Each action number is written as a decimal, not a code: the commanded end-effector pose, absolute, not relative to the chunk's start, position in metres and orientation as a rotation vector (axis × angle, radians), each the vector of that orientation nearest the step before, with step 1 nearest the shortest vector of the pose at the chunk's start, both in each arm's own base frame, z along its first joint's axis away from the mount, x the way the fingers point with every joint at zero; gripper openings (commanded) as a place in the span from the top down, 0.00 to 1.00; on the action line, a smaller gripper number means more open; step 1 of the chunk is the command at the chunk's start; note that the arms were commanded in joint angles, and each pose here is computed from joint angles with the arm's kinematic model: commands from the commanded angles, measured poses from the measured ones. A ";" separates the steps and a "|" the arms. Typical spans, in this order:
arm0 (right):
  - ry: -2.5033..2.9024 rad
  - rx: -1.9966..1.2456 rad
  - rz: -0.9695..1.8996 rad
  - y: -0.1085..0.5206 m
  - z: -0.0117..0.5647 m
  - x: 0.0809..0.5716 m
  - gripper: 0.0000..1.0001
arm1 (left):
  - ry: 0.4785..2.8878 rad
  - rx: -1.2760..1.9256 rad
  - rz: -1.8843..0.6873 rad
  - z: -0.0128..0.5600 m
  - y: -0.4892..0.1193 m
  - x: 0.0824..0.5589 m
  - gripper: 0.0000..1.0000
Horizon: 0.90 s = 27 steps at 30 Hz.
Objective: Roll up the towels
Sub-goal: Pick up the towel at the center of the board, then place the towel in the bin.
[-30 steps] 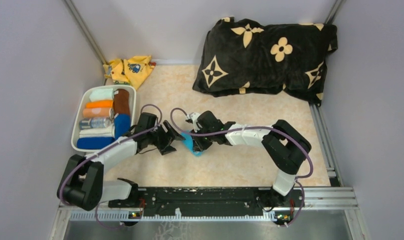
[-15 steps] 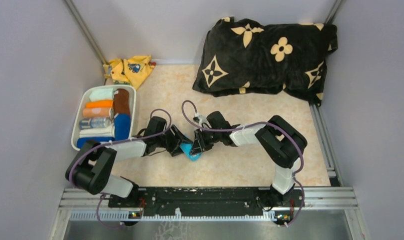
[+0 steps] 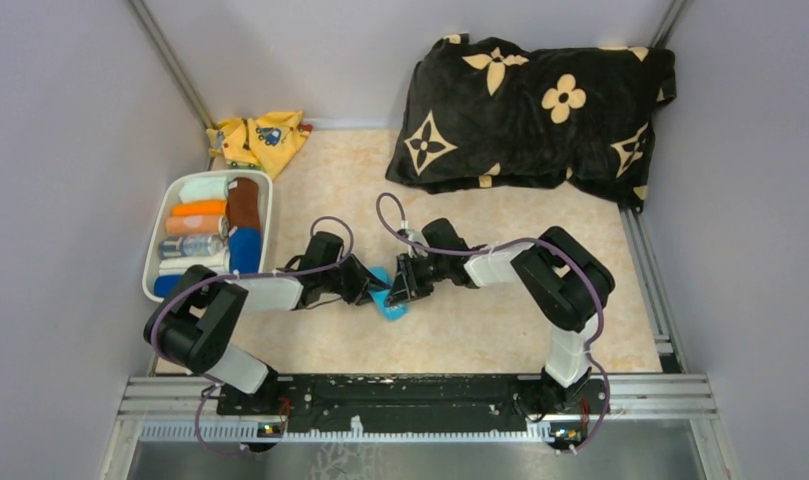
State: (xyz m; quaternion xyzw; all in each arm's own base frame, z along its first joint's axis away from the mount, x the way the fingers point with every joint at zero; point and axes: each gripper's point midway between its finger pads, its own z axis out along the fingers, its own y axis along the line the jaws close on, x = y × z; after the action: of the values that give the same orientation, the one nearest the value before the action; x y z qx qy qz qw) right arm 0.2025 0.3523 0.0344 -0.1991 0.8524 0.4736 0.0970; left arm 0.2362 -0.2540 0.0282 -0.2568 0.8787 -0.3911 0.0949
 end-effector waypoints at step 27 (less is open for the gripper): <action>2.251 -0.623 0.723 0.248 0.139 0.247 0.13 | 1.795 -1.073 -0.684 0.223 0.030 0.381 0.88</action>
State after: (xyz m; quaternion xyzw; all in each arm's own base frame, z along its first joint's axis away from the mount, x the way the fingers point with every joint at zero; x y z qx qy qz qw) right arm 0.2413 0.2589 0.1253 -0.2245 0.8736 0.3187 0.2911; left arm 0.3685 -0.0154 0.2160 -0.4398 0.7142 -0.3150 0.4441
